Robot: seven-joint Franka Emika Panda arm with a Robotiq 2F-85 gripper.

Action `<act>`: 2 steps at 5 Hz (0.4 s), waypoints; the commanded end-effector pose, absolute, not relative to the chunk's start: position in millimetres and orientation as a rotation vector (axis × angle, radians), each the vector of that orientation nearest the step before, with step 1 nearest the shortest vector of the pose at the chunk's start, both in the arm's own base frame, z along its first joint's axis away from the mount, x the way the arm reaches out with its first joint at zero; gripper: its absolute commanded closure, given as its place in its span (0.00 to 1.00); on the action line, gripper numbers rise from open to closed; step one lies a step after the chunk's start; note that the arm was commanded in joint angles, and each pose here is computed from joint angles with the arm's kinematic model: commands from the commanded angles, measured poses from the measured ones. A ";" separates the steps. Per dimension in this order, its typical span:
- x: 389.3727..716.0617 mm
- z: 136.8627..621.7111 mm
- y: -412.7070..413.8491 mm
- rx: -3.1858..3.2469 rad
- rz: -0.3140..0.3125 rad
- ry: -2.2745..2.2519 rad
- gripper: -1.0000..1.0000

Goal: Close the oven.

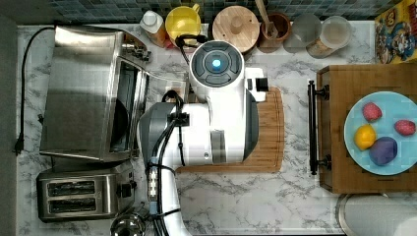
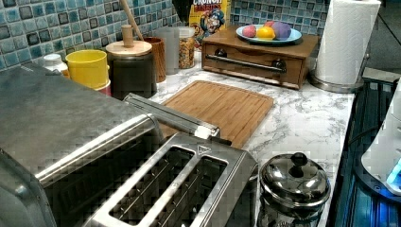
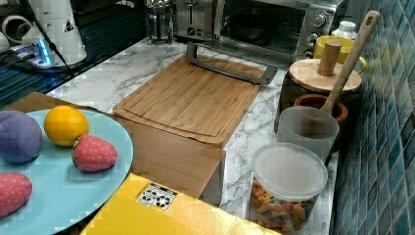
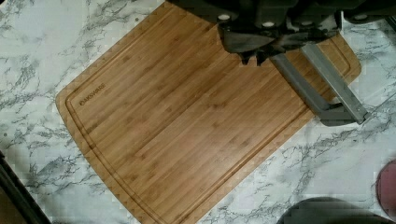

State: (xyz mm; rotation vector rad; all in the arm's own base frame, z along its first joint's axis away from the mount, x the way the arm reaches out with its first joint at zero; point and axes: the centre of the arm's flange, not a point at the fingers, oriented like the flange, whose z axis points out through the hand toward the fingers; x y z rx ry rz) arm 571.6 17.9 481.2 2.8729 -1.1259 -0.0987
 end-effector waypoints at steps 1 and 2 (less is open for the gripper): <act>572.8 477.6 27.8 2.882 -0.102 -1.100 1.00; 536.4 455.4 15.7 3.014 -0.073 -1.010 1.00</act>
